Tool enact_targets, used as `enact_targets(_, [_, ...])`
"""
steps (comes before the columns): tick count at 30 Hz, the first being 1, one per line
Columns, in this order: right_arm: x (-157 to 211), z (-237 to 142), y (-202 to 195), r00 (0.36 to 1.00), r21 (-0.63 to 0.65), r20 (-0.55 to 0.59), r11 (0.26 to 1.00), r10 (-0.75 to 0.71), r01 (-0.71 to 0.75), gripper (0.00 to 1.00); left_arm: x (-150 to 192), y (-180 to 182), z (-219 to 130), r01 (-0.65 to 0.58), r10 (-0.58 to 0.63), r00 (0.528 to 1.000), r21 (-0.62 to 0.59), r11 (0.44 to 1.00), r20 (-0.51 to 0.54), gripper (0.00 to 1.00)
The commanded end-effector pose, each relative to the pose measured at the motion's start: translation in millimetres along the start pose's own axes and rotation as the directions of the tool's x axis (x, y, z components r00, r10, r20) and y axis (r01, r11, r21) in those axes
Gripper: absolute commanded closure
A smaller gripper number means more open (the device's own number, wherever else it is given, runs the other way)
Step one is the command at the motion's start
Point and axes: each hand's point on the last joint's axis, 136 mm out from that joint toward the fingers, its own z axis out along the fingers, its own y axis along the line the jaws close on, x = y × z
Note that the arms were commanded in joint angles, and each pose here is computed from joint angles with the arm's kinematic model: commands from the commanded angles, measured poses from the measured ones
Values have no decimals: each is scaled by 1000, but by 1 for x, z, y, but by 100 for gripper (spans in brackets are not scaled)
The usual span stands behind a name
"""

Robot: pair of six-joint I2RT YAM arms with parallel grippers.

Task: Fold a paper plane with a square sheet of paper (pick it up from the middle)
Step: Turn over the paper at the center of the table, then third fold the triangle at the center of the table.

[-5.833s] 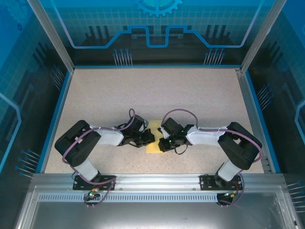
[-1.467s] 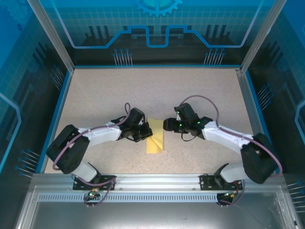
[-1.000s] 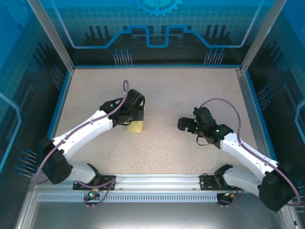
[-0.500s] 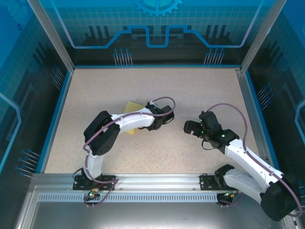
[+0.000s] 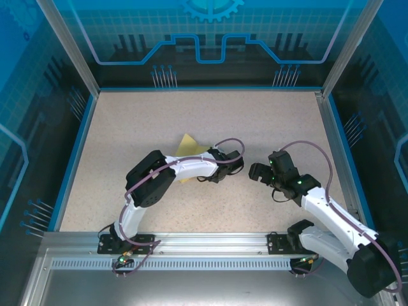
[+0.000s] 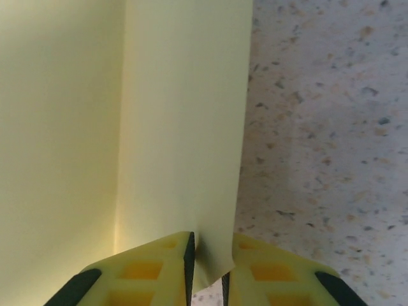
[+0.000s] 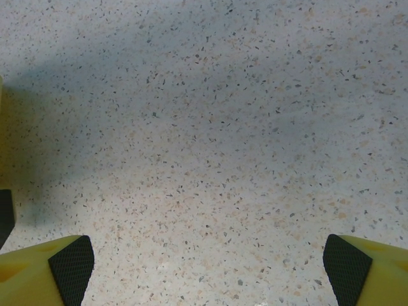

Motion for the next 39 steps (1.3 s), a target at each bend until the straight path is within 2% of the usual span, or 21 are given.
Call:
enact_targets(1, [0,2,-6,999,18,-9,999,32,-32,3,4,-17,3,36,-34,999,71,997,-29,75])
enact_targets(4, [0,1,-7,999,19,-12,999,34,-34,3,1,-23,-4,54,-50,998,125,991,-36,70])
enact_targets(7, [-1,0,-7,999,18,-10,999,41,-41,3,-11,-26,-36,93,-91,996,245,965,-21,63])
enact_targets(11, [-2,1,-4,999,-1,-12,999,42,-42,3,-28,-27,-99,137,-164,986,480,866,14,51])
enact_targets(14, [-1,5,9,999,-64,-28,998,23,-24,3,-32,-15,-132,171,-226,974,596,784,18,44])
enact_targets(16, [1,8,21,999,-127,-47,992,10,-16,4,-33,-1,-143,221,-286,958,649,728,-4,43])
enact_targets(20, [7,13,62,994,-276,-109,961,-18,-12,5,-26,36,-138,350,-423,902,729,589,-91,36])
enact_targets(23, [19,20,91,986,-299,-151,954,-71,23,5,-19,64,-115,442,-502,851,728,524,-155,32])
enact_targets(27, [40,36,139,963,-326,-220,942,-154,76,12,-8,87,-80,550,-563,793,672,496,-232,37])
enact_targets(30, [49,48,181,944,-316,-244,939,-221,138,19,5,107,-54,641,-625,729,602,476,-281,41])
enact_targets(34, [59,67,224,926,-294,-236,930,-293,220,25,25,132,-35,718,-681,661,530,451,-315,38])
enact_targets(39, [67,102,255,900,-269,-283,928,-331,256,27,50,145,-24,761,-705,622,479,438,-342,34])
